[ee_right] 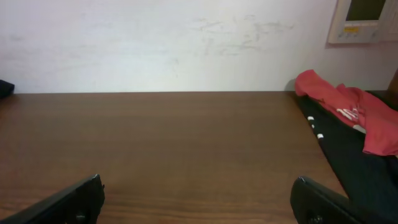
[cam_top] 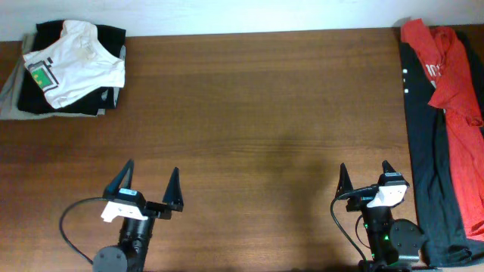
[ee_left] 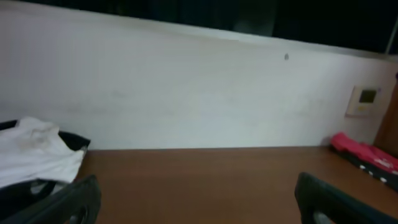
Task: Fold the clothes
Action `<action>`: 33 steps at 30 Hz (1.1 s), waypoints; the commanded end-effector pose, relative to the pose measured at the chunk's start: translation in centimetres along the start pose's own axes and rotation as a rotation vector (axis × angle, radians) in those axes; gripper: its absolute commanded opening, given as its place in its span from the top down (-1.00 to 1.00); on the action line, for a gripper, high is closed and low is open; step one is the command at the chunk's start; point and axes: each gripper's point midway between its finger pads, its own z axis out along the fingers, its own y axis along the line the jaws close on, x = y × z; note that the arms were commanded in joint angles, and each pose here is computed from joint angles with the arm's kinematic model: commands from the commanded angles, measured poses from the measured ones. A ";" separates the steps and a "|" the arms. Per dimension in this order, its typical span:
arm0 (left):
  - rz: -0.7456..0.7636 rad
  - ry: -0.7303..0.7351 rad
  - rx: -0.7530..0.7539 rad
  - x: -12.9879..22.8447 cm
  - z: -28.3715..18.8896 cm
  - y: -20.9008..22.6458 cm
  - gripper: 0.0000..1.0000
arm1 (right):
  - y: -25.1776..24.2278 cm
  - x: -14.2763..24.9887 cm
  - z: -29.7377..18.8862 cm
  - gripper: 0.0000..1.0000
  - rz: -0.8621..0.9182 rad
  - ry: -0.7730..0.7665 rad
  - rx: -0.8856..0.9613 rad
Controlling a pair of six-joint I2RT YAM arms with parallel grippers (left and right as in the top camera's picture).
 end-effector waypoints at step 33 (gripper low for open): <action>0.112 0.241 -0.199 7.2 -1.4 4.4 -0.99 | 0.1 0.3 0.0 -0.97 -0.006 0.004 -0.004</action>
